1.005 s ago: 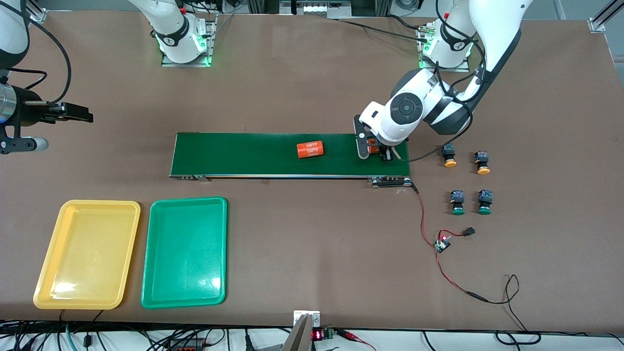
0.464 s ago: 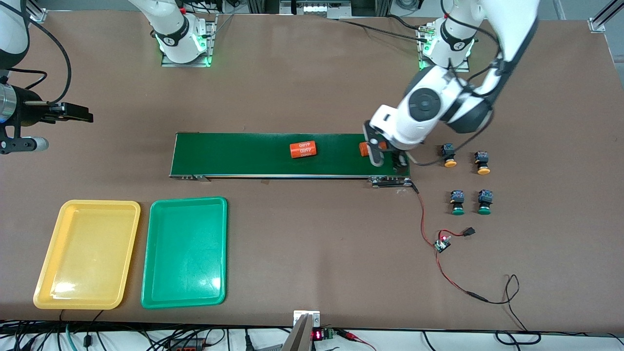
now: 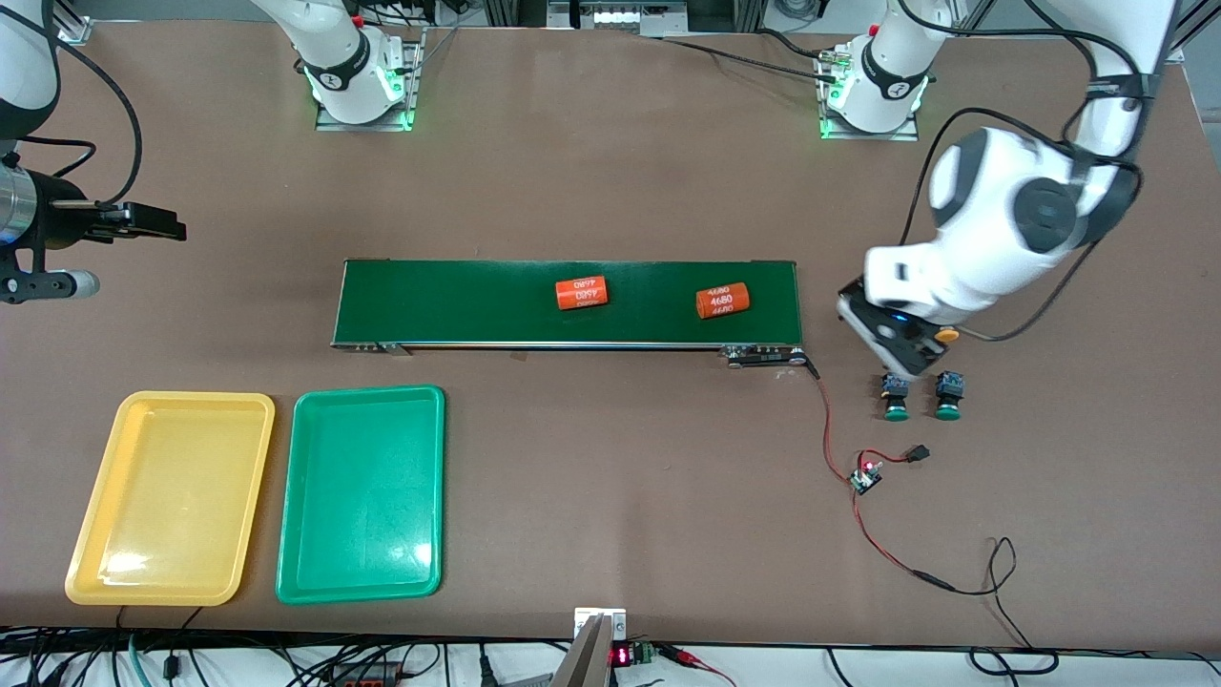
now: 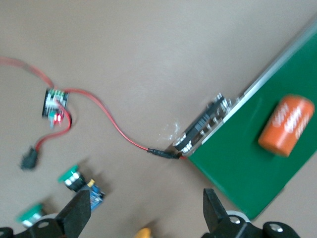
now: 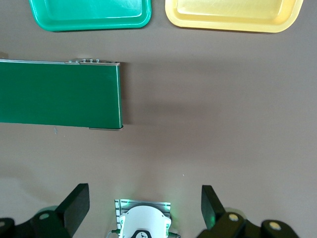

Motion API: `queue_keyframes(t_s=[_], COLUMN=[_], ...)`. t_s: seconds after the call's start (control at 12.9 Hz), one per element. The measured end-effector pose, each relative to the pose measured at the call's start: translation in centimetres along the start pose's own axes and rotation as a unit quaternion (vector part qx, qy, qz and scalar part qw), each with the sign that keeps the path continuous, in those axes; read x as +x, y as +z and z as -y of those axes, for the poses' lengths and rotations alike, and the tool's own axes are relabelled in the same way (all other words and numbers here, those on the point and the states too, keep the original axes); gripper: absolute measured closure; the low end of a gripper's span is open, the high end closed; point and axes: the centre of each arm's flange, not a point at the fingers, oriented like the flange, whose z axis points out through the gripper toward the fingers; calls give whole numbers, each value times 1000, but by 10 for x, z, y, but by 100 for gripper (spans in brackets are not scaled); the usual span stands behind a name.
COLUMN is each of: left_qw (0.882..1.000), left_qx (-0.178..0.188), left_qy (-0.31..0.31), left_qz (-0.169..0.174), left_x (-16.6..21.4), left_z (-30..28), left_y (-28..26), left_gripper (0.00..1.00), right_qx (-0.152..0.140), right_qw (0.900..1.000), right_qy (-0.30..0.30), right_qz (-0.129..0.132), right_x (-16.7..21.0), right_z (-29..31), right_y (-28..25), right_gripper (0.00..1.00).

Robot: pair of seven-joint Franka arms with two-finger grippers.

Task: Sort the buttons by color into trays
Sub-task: 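Return the left gripper and grasp a green-cap button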

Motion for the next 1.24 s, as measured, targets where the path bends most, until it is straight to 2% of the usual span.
queue_keyframes(t_s=[0.08, 0.15, 0.31, 0.46, 0.54, 0.7, 0.77, 1.0, 1.24], left_qw=[997, 991, 981, 971, 972, 976, 976, 976, 975], left_qx=[-28, -41, -36, -25, -4, 62, 77, 75, 71], left_qy=[-76, -126, -191, -237, -234, -207, -198, -189, -192], left_qz=[-15, -22, -25, -8, 6, 32, 43, 73, 86], left_x=[-5, -9, -15, -29, -34, -32, -30, -36, -43], left_z=[19, 37, 74, 107, 117, 124, 121, 120, 124], left_y=[5, 13, 33, 62, 74, 94, 105, 140, 160], left_gripper=[0, 0, 0, 0, 0, 0, 0, 0, 0], right_qx=[0, 1, 1, 1, 1, 1, 2, 2, 2], right_qw=[1000, 1000, 1000, 1000, 1000, 1000, 1000, 1000, 1000], right_qy=[0, -1, -5, -5, -5, -6, -6, -6, -6], right_qz=[1, 4, 8, 10, 10, 11, 12, 14, 14], right_x=[0, -1, -1, -2, -2, -2, -2, -2, -3], right_z=[0, 0, 0, 0, 0, 0, 0, 0, 0], right_y=[0, 1, 1, 2, 2, 2, 2, 3, 3], right_gripper=[0, 0, 0, 0, 0, 0, 0, 0, 0])
